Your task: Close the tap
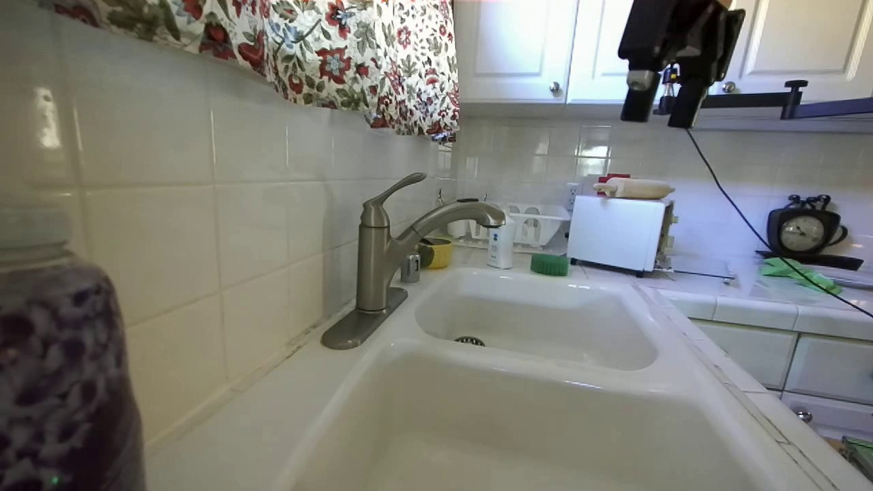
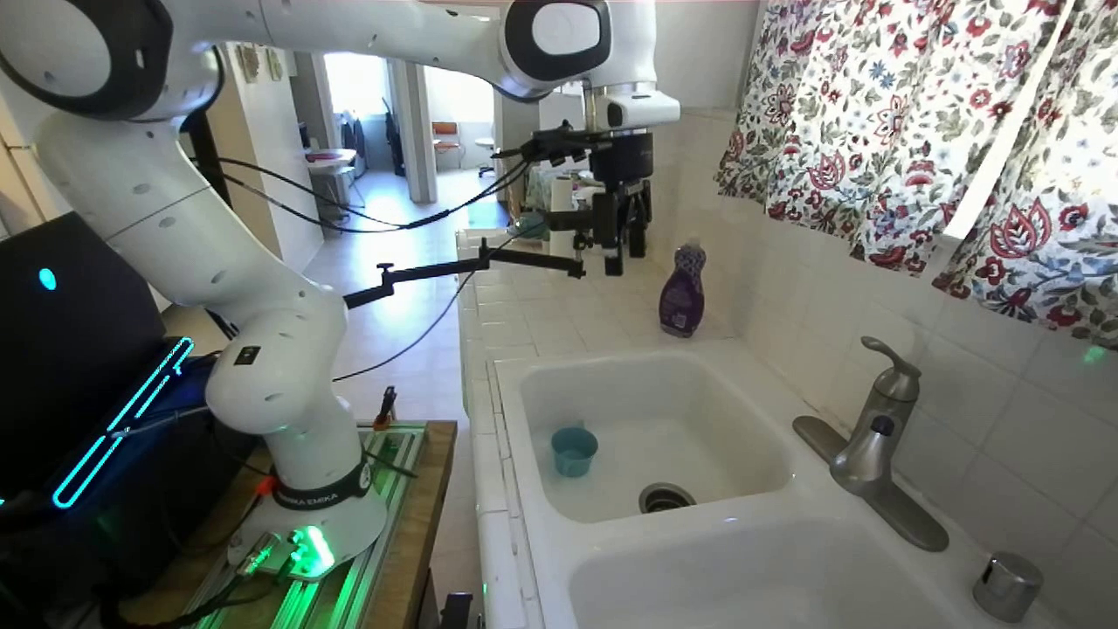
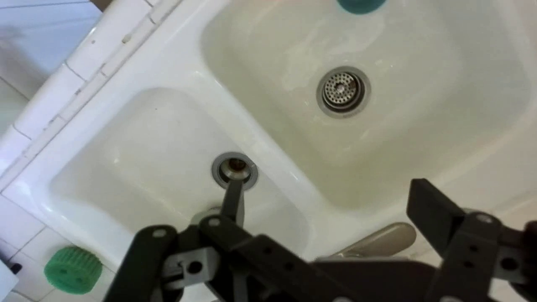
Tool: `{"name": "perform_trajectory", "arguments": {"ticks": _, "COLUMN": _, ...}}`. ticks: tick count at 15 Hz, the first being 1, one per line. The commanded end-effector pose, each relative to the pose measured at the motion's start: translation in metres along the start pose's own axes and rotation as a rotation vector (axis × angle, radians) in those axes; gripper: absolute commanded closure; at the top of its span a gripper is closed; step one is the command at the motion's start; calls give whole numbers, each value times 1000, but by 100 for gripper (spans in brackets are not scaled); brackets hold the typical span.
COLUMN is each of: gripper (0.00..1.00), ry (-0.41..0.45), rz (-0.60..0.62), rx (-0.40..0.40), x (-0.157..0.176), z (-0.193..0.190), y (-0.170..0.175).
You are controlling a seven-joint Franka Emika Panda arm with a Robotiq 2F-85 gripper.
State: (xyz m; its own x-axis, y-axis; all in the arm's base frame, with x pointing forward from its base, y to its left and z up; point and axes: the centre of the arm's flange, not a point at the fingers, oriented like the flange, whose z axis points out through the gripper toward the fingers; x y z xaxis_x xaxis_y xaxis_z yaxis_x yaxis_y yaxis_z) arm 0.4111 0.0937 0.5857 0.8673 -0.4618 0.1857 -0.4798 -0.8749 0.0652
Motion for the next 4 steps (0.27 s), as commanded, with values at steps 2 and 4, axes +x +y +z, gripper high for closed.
{"name": "perform_trajectory", "arguments": {"ticks": 2, "gripper": 0, "ry": -35, "rz": -85, "rx": -30, "x": 1, "z": 9, "y": 10}}
{"name": "perform_trajectory", "arguments": {"ticks": 4, "gripper": 0, "ry": -45, "rz": -111, "rx": -37, "x": 2, "z": 13, "y": 13}}
